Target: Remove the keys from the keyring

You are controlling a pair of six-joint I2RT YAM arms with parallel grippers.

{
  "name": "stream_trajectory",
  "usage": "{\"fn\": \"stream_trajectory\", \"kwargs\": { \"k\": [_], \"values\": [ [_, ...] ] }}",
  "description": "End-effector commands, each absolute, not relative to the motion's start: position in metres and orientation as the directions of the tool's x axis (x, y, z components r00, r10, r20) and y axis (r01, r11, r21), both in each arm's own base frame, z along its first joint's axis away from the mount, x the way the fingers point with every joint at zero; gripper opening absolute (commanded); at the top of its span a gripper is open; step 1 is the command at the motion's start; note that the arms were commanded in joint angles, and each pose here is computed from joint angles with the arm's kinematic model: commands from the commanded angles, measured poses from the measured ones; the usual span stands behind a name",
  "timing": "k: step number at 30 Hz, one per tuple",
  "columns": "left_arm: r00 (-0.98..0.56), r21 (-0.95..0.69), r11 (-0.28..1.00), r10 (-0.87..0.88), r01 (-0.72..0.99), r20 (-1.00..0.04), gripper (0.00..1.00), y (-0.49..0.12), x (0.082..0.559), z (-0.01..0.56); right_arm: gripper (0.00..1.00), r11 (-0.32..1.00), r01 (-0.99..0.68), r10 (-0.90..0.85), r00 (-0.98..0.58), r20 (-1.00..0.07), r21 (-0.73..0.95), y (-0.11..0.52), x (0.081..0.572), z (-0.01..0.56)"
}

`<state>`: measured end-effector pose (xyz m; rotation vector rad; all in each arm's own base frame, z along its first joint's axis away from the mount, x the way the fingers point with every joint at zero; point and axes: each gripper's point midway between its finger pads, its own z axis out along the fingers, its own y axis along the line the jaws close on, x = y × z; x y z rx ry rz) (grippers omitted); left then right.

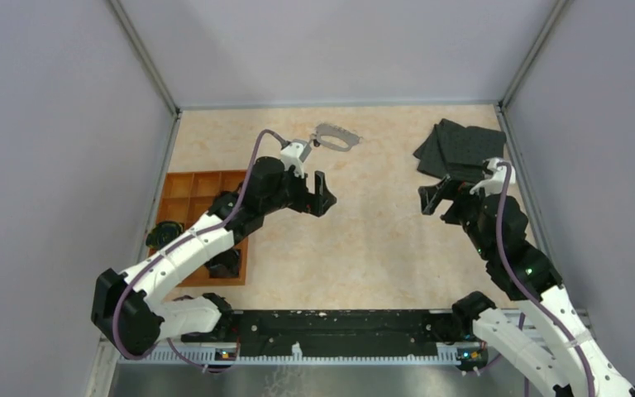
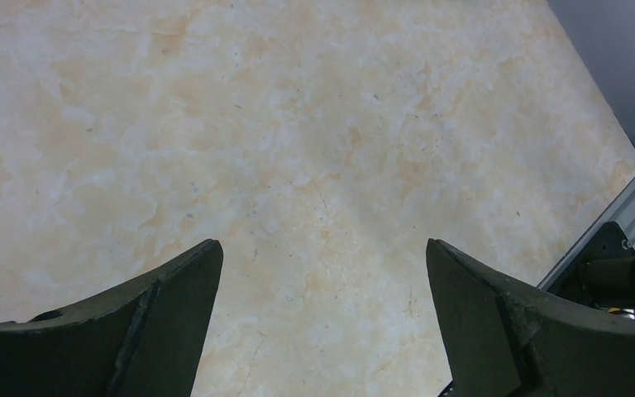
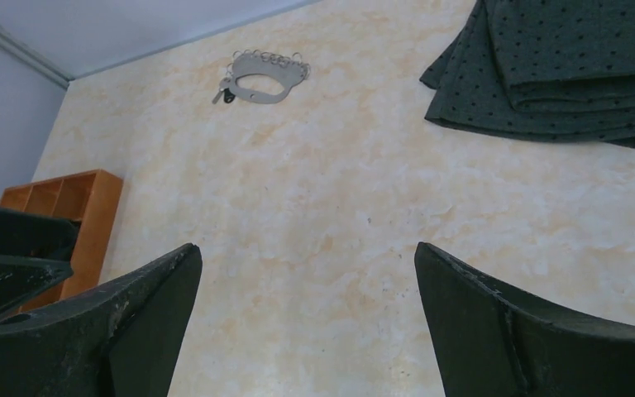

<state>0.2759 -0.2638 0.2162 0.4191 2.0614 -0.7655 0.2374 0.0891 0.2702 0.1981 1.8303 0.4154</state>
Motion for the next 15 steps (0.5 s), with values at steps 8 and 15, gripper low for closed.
{"fn": "stream_trajectory", "kwargs": {
  "k": [8,15],
  "values": [
    [-0.510,-0.325,0.803,-0.031,0.499,-0.859,0.99,-0.251,0.287,0.225,0.99,0.937,-0.106,0.292,-0.282,-0.914,0.332,0.090,0.239,0.280],
    [-0.466,-0.301,0.803,-0.032,0.515,-0.884,0.99,-0.263,0.308,0.229,0.99,0.935,-0.148,0.270,-0.298,-0.916,0.323,0.101,0.246,0.274]
  ]
}}
